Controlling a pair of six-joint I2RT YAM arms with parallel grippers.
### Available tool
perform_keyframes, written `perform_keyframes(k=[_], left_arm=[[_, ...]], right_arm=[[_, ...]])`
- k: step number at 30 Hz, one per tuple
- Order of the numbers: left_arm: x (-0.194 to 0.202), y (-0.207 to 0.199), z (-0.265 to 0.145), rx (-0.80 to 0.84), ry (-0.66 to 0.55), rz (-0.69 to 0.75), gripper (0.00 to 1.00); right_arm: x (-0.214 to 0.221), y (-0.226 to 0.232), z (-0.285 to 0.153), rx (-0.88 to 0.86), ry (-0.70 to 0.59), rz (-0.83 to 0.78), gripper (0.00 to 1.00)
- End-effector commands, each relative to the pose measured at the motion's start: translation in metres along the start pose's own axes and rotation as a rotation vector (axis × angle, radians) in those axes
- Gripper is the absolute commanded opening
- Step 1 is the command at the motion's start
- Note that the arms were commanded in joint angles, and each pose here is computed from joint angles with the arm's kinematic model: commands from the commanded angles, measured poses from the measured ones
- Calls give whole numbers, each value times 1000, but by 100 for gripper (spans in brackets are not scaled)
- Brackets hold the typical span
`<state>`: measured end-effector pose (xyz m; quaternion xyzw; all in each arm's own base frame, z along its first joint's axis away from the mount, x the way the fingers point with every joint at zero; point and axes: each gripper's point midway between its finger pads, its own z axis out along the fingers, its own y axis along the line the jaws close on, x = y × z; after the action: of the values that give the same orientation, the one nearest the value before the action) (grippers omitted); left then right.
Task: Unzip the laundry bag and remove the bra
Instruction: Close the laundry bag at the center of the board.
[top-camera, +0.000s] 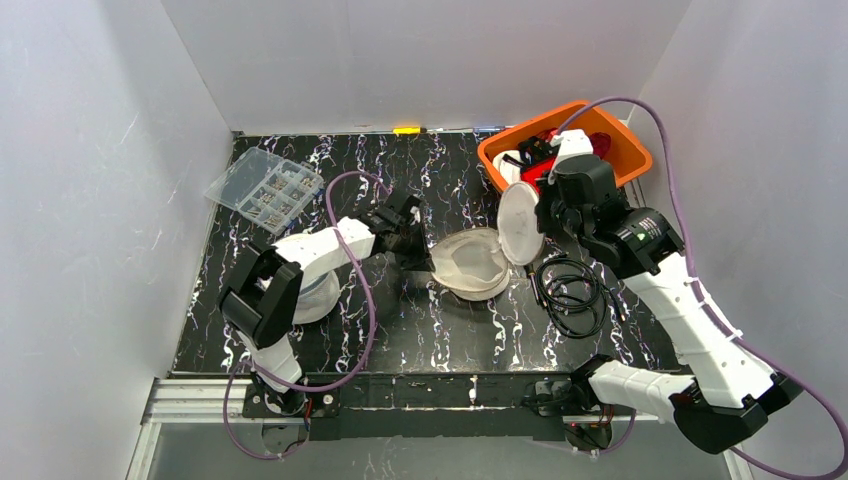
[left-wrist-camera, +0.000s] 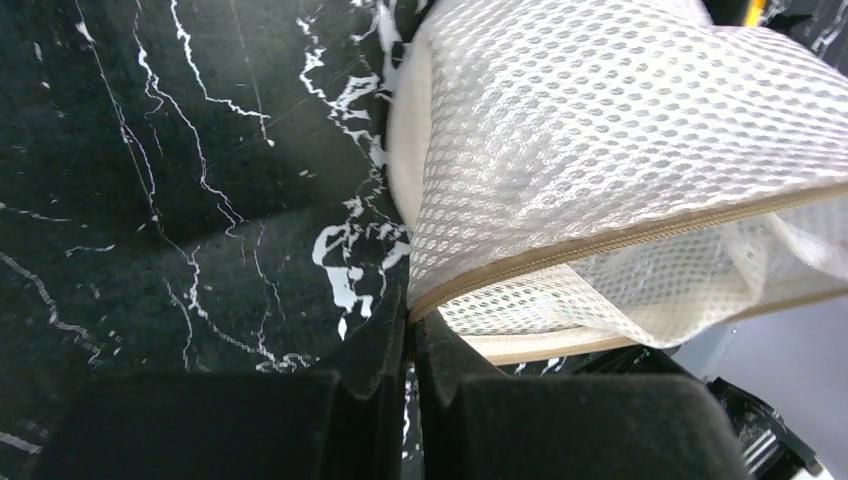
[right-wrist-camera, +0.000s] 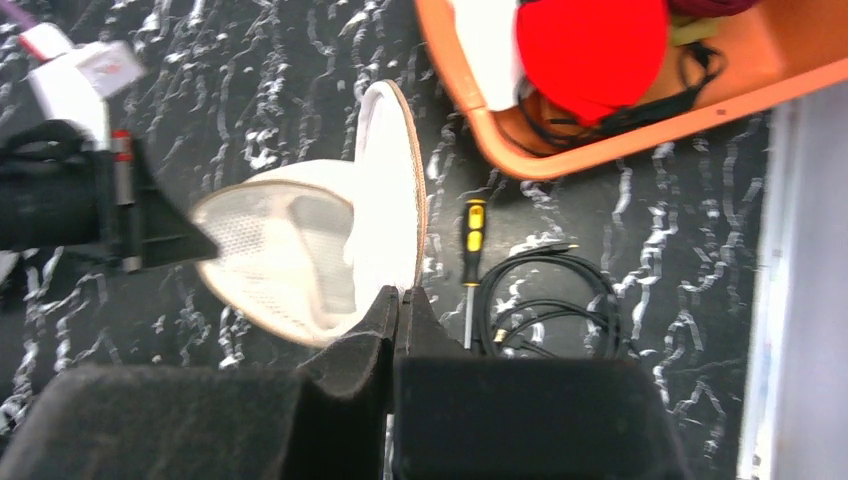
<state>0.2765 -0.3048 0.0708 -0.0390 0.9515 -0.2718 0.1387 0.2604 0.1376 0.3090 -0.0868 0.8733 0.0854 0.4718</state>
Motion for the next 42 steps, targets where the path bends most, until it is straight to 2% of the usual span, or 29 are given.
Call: perform_keyframes(k=[1, 6, 12, 17, 20, 23, 29, 39, 42], left_arm=[[-21, -31, -72, -13, -46, 164, 0], [-19, -52, -114, -4, 42, 276, 0], [1, -36, -90, -31, 154, 235, 0], [6, -32, -83, -20, 156, 209, 0], [3, -38, -88, -3, 141, 218, 0], [0, -41, -89, 8, 133, 230, 0], [5, -40, -72, 42, 138, 194, 0], [11, -32, -64, 65, 111, 174, 0], [10, -29, -66, 59, 96, 172, 4]], right_arm=[[-36, -36, -22, 193, -100, -47, 1], [-51, -42, -27, 276, -128, -80, 1], [-26, -48, -4, 393, -66, -152, 1], [-22, -46, -4, 523, -71, -245, 1], [-26, -32, -6, 540, -87, -292, 1], [-21, -2, 3, 479, -85, -326, 1], [26, 52, 37, 303, 1, -336, 1], [65, 96, 64, 88, 45, -234, 1], [72, 102, 68, 67, 57, -219, 1]])
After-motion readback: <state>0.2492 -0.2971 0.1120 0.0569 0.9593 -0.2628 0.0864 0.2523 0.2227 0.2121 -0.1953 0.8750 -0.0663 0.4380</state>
